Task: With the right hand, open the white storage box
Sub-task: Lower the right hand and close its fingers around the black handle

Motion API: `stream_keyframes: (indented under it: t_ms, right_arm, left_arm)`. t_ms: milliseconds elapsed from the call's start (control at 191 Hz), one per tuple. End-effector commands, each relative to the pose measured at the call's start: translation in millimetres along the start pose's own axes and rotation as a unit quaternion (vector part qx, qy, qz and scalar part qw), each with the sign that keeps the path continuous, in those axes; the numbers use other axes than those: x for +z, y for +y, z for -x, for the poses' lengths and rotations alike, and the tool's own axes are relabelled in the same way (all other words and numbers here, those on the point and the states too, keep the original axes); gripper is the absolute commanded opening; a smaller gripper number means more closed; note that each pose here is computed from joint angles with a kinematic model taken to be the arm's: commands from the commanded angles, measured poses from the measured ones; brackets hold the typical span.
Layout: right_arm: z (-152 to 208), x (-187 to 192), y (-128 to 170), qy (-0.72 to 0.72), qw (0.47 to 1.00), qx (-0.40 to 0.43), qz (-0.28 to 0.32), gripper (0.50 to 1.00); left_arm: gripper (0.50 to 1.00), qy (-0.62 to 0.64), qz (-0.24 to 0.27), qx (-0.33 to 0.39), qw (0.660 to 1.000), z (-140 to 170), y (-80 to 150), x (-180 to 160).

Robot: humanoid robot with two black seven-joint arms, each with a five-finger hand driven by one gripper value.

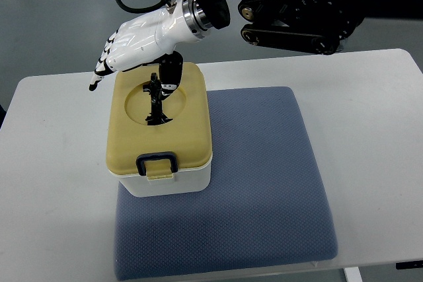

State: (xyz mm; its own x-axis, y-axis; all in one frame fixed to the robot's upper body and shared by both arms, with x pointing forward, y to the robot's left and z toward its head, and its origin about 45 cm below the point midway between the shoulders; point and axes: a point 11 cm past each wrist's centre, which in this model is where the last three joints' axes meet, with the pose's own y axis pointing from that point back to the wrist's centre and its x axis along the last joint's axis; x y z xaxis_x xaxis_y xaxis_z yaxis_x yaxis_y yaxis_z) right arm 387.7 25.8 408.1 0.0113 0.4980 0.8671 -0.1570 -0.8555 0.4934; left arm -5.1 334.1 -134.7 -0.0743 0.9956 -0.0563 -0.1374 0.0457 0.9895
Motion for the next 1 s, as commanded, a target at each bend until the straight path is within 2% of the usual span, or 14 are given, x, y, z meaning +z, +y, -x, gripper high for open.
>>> stream_keyframes:
  t_ms: [0, 460, 690, 810, 993]
  right_arm:
    - [6.7, -4.5, -6.2, 0.027, 0.999, -0.016, -0.009, 0.909]
    - [29.2, -5.4, -10.0, 0.101, 0.992, -0.075, -0.018, 0.901]
    - [37.6, -2.9, -10.8, 0.131, 0.988, -0.08, -0.021, 0.86]
    - [42.3, -1.2, -9.7, 0.144, 0.985, -0.089, -0.021, 0.813]
    - [41.3, 1.6, -8.6, 0.145, 0.985, -0.089, -0.017, 0.787]
  left_arm:
    - [1.0, 0.0, 0.0, 0.0, 1.0, 0.0, 0.0, 0.1]
    - [1.0, 0.0, 0.0, -0.001, 1.0, 0.1, 0.0, 0.1]
    - [1.0, 0.0, 0.0, 0.0, 1.0, 0.0, 0.0, 0.1]
    - [1.0, 0.0, 0.0, -0.001, 1.0, 0.1, 0.0, 0.1]
    - [1.0, 0.0, 0.0, 0.0, 1.0, 0.0, 0.0, 0.1]
